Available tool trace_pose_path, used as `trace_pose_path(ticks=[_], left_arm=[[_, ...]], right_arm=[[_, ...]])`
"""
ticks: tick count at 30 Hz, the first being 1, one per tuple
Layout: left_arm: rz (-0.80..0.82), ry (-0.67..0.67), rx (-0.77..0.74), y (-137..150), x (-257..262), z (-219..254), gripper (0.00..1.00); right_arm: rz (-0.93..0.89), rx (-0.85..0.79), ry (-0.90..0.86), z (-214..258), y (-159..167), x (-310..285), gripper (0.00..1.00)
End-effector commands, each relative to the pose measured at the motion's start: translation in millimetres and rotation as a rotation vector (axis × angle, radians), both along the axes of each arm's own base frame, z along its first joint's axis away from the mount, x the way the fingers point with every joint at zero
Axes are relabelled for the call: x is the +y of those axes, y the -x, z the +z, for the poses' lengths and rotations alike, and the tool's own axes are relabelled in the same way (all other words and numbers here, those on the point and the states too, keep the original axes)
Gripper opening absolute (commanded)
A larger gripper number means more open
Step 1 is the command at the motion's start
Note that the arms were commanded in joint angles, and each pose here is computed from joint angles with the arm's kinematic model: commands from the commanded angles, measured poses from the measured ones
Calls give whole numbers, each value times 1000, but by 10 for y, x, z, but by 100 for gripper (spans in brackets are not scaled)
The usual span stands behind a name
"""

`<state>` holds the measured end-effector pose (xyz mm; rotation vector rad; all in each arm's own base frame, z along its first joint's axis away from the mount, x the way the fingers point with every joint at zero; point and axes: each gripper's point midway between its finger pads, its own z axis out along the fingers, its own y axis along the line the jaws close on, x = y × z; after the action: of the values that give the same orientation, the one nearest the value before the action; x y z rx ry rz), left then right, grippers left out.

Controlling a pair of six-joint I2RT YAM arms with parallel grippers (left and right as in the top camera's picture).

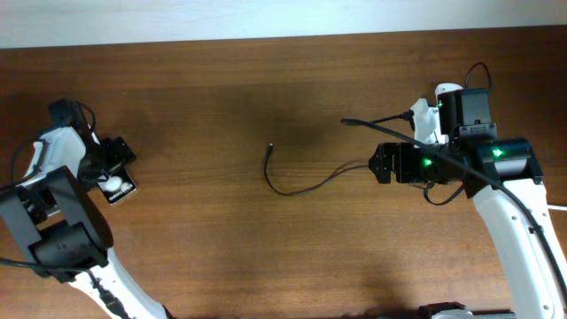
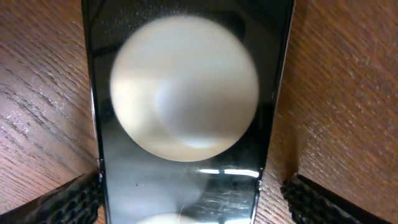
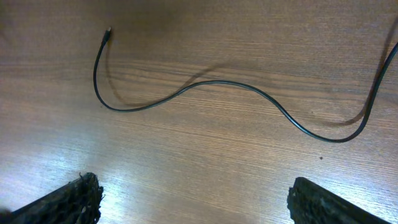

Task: Plug charger to phone and switch on socket
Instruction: 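Lower the left gripper and grasp the black phone by its sides, then lift the phone with the left gripper and carry it toward the center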

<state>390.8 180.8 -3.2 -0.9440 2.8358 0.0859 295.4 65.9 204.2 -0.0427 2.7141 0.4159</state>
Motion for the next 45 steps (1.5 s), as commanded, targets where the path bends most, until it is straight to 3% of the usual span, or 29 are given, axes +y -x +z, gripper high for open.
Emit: trace_pose_path(ticks=[1, 27, 31, 39, 45], left_arm=[[26, 47, 99, 242, -93, -419, 100], [-94, -24, 62, 59, 99, -263, 100], [-94, -14, 74, 94, 76, -272, 84], [-94, -6, 81, 90, 71, -223, 75], [-104, 60, 40, -105, 14, 134, 73]], right_arm=[[18, -21, -5, 68, -24, 32, 99], [18, -3, -4, 50, 17, 29, 99], [18, -3, -4, 50, 17, 29, 99], [18, -6, -4, 53, 8, 29, 98], [18, -14, -5, 61, -8, 31, 99]])
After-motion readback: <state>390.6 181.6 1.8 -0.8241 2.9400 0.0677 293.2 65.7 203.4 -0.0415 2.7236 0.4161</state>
